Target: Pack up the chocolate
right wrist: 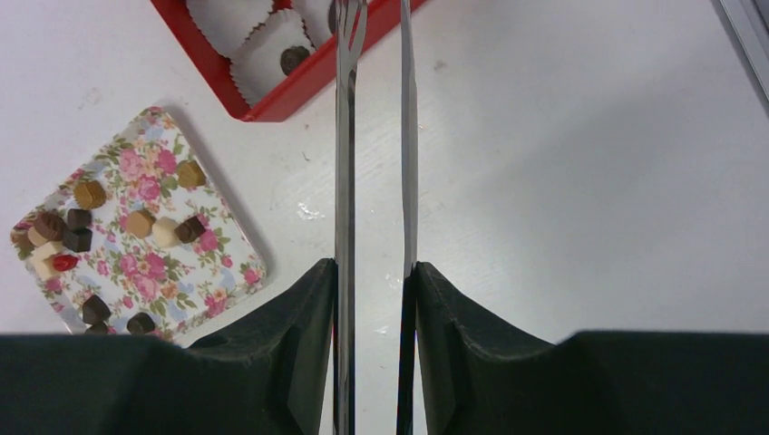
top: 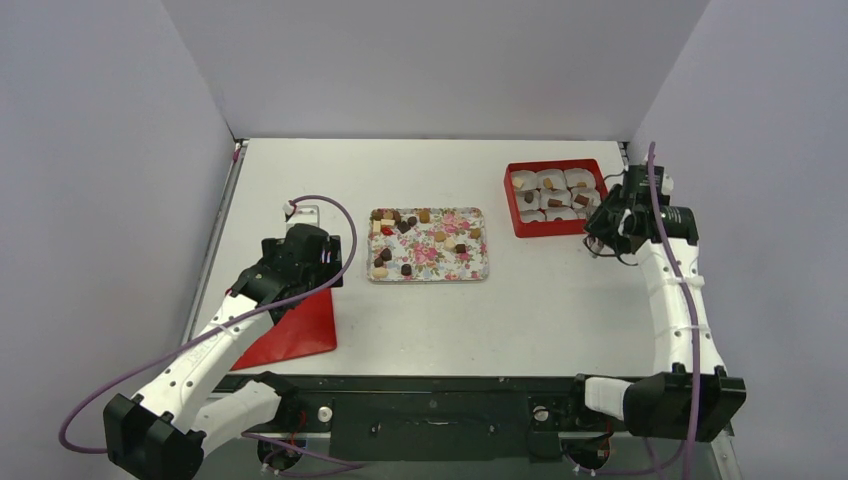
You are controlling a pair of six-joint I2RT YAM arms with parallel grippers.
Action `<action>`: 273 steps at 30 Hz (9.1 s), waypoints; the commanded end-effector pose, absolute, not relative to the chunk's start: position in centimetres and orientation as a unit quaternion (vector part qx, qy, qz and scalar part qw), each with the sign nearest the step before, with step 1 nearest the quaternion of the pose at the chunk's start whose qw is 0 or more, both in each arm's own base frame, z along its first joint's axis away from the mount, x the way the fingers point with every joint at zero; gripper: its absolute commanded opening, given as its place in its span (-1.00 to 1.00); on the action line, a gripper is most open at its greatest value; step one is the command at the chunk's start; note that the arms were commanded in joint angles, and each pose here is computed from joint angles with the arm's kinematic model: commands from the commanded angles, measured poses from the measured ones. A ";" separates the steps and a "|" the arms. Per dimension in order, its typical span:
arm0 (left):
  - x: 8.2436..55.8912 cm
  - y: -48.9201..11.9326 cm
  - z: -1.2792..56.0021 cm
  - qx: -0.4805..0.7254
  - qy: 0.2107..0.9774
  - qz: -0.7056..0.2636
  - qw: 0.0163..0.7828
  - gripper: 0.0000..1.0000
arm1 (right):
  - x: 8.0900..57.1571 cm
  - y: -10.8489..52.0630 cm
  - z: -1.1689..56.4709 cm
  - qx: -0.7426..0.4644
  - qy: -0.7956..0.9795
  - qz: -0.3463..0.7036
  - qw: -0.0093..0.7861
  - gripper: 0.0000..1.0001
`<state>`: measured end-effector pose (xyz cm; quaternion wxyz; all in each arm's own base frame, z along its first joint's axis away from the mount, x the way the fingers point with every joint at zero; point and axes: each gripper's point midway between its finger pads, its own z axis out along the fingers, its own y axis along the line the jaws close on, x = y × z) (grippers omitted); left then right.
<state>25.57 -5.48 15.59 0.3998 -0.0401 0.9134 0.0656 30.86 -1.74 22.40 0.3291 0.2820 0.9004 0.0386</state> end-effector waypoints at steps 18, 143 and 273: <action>26.0 -6.5 17.8 -0.043 0.899 0.019 0.435 0.93 | 24.8 -5.2 10.3 0.450 0.823 -0.022 0.346 -0.12; 21.9 -23.4 65.7 0.030 0.500 -0.744 0.442 -1.00 | 30.9 27.0 44.1 -0.008 0.421 0.846 0.327 0.77; 40.1 -26.6 31.4 -0.087 0.766 -0.525 0.361 0.88 | 51.5 1.3 20.3 0.501 0.598 0.375 0.500 -1.00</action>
